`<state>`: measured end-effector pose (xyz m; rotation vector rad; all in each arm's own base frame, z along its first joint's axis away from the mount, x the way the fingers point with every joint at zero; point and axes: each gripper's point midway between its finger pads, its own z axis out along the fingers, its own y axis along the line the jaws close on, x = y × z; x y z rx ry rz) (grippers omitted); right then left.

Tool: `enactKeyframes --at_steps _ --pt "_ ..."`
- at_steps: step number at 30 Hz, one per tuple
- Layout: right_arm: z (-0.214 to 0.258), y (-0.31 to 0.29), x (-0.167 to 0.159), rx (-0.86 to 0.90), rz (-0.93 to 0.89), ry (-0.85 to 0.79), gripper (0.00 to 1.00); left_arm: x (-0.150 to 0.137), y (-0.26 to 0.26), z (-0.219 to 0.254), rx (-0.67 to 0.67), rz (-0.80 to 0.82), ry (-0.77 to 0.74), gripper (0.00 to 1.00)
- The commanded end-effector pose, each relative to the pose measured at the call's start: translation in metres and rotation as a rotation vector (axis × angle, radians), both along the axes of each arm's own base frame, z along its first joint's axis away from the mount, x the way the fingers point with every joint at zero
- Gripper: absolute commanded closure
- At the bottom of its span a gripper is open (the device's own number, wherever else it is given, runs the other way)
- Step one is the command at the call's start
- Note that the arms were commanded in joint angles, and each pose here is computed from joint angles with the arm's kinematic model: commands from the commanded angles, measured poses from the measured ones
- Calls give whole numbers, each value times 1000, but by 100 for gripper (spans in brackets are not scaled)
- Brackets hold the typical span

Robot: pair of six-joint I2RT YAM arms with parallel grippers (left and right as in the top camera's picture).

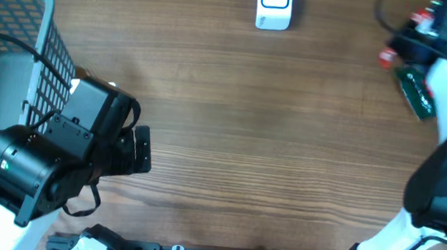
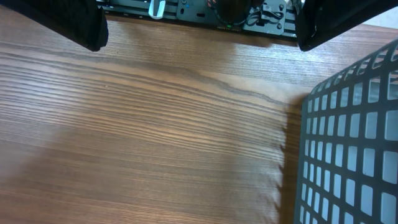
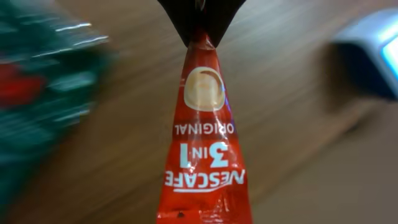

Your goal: Scan the item barcode

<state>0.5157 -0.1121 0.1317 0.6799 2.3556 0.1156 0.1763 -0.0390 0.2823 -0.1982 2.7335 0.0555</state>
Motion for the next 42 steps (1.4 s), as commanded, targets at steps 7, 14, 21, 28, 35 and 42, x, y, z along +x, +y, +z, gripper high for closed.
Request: enactKeyframes --at_steps 7,14,21,28,35,42 --pt "-73 -115 -67 -5 -107 214 1 1 2 3 3 16 -14 0" --pt "58 -64 -54 3 17 -30 1 1 2 3 3 16 -14 0" --pt "201 52 -113 92 299 -295 0 1 2 3 3 16 -14 0" --pt "239 96 -212 171 275 -277 0 1 2 3 3 16 -14 0" --pt "255 109 -249 14 410 -327 0 1 2 3 3 16 -14 0" --pt "276 130 -279 -134 553 -468 0 1 2 3 3 16 -14 0"
